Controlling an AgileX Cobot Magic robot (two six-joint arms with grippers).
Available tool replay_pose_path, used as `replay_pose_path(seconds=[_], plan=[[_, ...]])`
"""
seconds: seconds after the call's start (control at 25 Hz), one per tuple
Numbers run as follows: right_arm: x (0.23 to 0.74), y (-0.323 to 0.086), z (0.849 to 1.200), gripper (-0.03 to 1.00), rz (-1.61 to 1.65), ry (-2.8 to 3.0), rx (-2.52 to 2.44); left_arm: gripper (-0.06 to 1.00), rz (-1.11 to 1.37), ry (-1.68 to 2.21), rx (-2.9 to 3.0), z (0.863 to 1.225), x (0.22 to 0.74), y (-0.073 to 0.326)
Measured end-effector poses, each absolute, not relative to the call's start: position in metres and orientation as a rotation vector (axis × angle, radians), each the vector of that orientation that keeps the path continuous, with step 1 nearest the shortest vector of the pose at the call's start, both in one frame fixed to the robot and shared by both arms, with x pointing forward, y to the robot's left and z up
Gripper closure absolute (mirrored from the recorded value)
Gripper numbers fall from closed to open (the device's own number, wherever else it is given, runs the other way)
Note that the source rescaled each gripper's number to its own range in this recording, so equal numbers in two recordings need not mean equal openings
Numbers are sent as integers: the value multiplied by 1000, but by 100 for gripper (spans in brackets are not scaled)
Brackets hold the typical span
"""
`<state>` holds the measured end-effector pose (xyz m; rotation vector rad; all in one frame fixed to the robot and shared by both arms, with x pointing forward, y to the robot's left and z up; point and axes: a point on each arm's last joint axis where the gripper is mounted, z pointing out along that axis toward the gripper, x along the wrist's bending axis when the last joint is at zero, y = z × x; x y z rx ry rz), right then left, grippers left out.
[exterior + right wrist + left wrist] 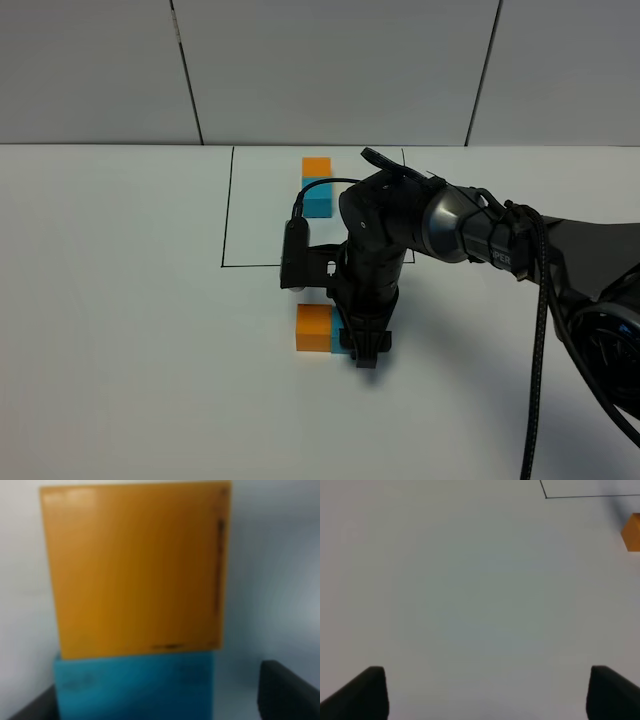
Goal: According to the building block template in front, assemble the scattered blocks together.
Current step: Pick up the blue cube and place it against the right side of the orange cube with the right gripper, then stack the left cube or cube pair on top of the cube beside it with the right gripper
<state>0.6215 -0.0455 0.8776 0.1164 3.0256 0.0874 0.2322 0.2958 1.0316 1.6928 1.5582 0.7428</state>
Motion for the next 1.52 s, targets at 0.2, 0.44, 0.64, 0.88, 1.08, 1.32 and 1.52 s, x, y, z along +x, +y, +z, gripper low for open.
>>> replay_pose_path(seconds=[0.2,0.44,0.64,0.88,1.08,1.32,1.52], plan=[[622,-45,884,1,101,3006,113,10,743,1558,1693,1032,232,296],[618,-45,891,0,128,3022,194,10,743,1558,1693,1032,232,296],[606,-47,930,-1,186,3050,304,10,743,1558,1693,1032,232,296],[598,-53,993,-1,338,2935,441,10,743,1558,1693,1032,232,296],[600,-73,1036,-1,484,2782,795,10,743,1558,1693,1032,232,296],[603,-108,1067,1,547,2630,1161,10,743,1558,1693,1032,232,296],[595,-130,1095,2,573,2547,1273,10,743,1558,1693,1032,232,296]])
